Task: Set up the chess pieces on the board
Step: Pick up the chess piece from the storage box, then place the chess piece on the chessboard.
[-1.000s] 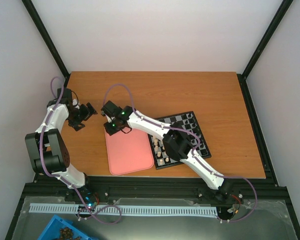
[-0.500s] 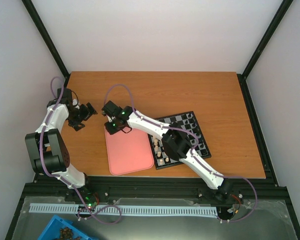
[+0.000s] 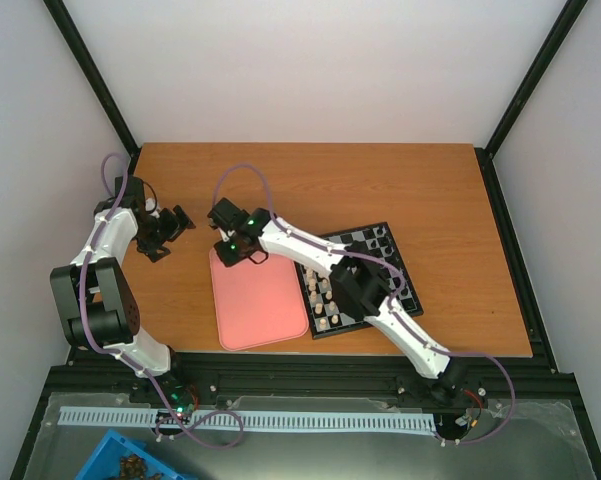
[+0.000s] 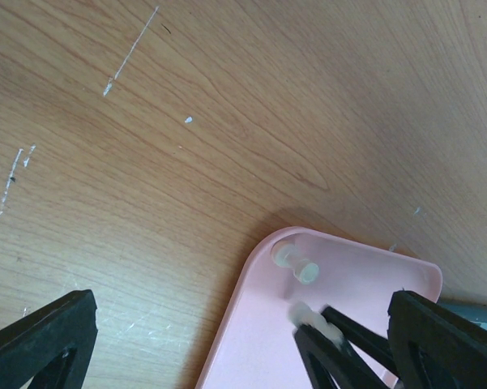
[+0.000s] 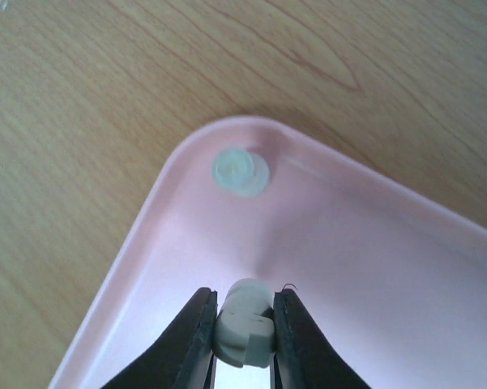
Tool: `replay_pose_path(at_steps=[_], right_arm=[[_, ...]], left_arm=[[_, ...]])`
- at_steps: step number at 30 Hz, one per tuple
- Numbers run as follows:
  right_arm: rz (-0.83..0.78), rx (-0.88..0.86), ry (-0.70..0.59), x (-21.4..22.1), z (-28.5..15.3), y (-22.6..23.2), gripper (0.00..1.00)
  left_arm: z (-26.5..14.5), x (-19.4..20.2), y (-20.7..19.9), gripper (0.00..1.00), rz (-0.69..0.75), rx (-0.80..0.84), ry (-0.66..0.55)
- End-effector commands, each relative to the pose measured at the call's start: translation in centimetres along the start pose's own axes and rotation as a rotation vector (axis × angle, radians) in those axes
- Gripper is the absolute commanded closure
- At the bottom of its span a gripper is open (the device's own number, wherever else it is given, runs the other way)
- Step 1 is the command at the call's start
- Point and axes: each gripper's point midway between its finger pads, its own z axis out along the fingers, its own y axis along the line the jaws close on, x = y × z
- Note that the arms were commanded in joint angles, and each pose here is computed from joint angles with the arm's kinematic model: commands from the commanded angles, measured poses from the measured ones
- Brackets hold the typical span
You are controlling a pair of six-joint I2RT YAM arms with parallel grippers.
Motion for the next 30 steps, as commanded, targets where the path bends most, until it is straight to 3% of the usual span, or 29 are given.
replay_pose_path(at_steps=[1,11,17,30], right_arm=[[-0.024,0.034,-0.125,-3.0,-8.8,0.2,0.89],[0.093,0.194,-0.086,3.9,-15.0,-7.8,0.89],[0.129,0.242,-0.045,6.3,-14.6,-11.5,0.88],[0.133,0.259,0.045,8.2,-11.7,-13.3,0.88]], left_arm=[[-1.3,-0.5,-0.9,0.00,0.026,0.024,-0.029],[-1.0,-0.4,-0.7,0.00,0.022,0.028,-0.025],[-0.8,-0.5,-0.7,0.00,0.023,0.024,-0.025],[-0.8,-0.5,-0.4,0.00,0.026,0.011,-0.027]])
